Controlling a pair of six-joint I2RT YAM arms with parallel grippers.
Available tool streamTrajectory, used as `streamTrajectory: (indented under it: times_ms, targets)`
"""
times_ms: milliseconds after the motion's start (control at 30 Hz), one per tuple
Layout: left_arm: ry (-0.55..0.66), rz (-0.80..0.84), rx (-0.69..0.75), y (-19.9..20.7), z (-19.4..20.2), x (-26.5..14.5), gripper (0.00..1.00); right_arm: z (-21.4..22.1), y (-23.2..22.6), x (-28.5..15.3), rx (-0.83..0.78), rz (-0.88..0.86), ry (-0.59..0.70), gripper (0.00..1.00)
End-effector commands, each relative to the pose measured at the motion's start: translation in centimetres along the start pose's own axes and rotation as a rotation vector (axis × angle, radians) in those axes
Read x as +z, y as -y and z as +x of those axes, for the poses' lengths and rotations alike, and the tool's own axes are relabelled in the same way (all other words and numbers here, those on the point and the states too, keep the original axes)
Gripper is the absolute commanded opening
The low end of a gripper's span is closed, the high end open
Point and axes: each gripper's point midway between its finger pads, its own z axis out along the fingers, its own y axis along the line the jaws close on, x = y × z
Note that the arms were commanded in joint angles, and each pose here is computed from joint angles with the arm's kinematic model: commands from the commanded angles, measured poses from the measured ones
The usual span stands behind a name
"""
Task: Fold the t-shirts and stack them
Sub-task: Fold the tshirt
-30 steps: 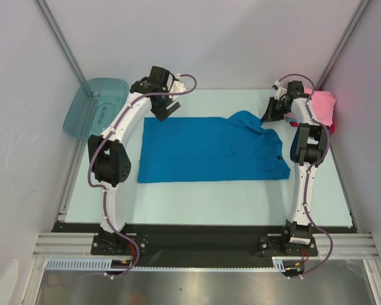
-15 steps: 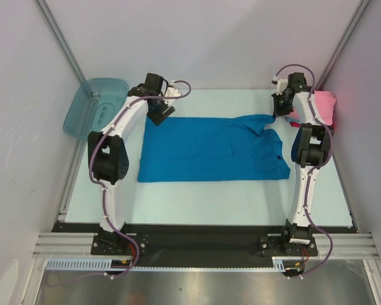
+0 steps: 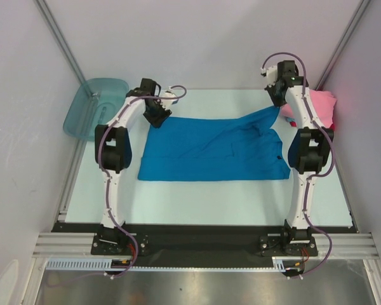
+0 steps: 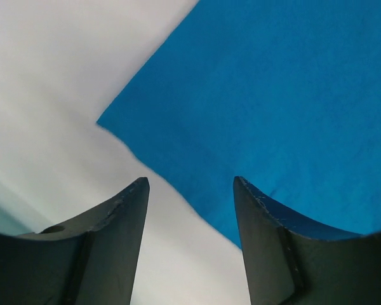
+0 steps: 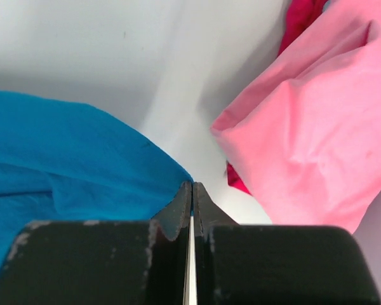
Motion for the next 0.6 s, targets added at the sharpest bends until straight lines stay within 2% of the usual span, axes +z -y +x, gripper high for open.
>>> streamTrajectory:
  times_ms: [0,167,333,567]
  targets:
    - [0.117,0.030,0.103,-0.4,-3.1,0.2,0.59,-0.8,-0.6,-3.0,-0.075,0.060,-0.013,0.00]
    - [0.185,-0.011,0.180,-2.0,-4.7,0.7,0.59,-0.8,-1.9,-3.6,-0.142,0.071,-0.033,0.00]
    - [0.217,-0.141,0.168,-5.4,-5.6,1.4,0.63,-0.9,-2.2,-4.0,-0.166,0.077,-0.047,0.00]
    - [0.176,-0.256,0.204,-8.4,-5.5,2.8,0.67,-1.1,-2.1,-4.1,-0.174,0.086,-0.054,0.00]
